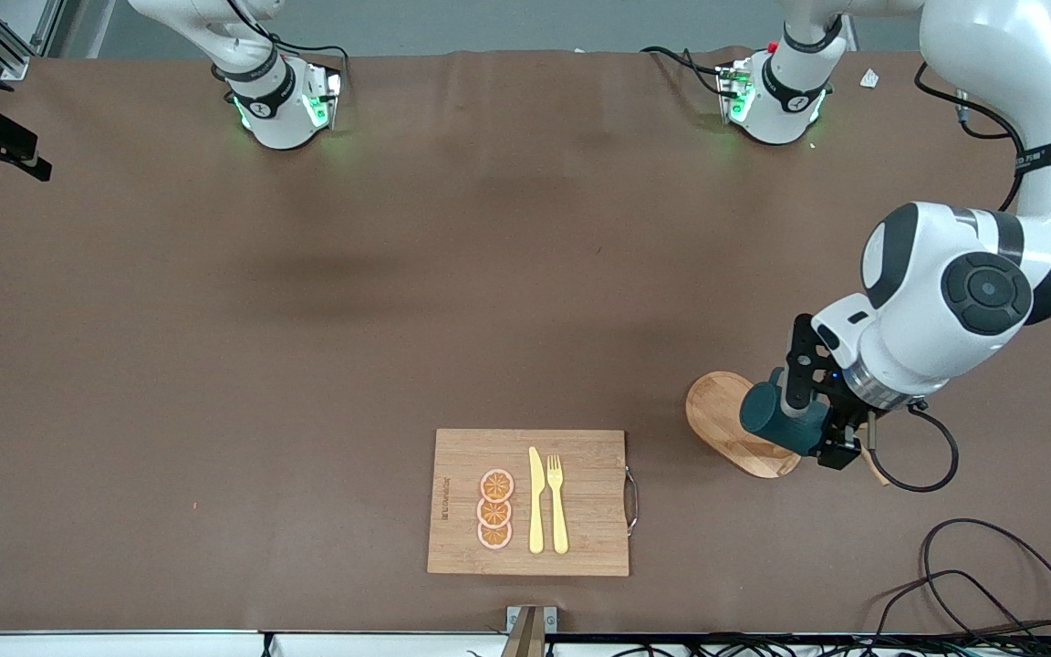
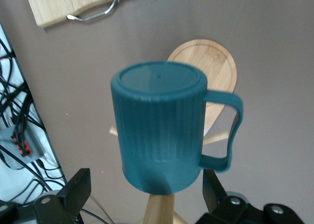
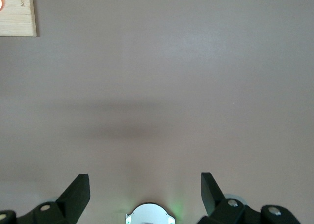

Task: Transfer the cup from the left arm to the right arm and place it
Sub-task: 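Close the left gripper on the teal mug's body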

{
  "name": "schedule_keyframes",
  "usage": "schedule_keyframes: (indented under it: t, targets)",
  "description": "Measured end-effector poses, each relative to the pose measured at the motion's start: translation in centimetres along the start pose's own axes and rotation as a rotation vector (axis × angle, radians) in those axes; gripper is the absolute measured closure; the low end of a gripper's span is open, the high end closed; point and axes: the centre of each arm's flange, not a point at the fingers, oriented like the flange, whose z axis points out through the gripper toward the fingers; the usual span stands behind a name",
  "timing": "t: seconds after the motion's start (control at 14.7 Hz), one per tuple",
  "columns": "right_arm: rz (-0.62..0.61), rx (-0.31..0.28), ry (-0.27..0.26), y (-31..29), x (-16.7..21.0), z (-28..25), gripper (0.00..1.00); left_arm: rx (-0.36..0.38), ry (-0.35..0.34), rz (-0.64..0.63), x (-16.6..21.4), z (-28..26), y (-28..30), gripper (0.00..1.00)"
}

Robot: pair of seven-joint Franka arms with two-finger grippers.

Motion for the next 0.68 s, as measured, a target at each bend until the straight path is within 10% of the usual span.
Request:
schedule_keyframes:
  t: [0.68]
  targets:
    - [-0.007, 0.0, 0.0, 0.0, 0.0, 0.0, 0.0, -0.018, 0.042, -0.026, -0.2, 2.4, -0.1, 0.0]
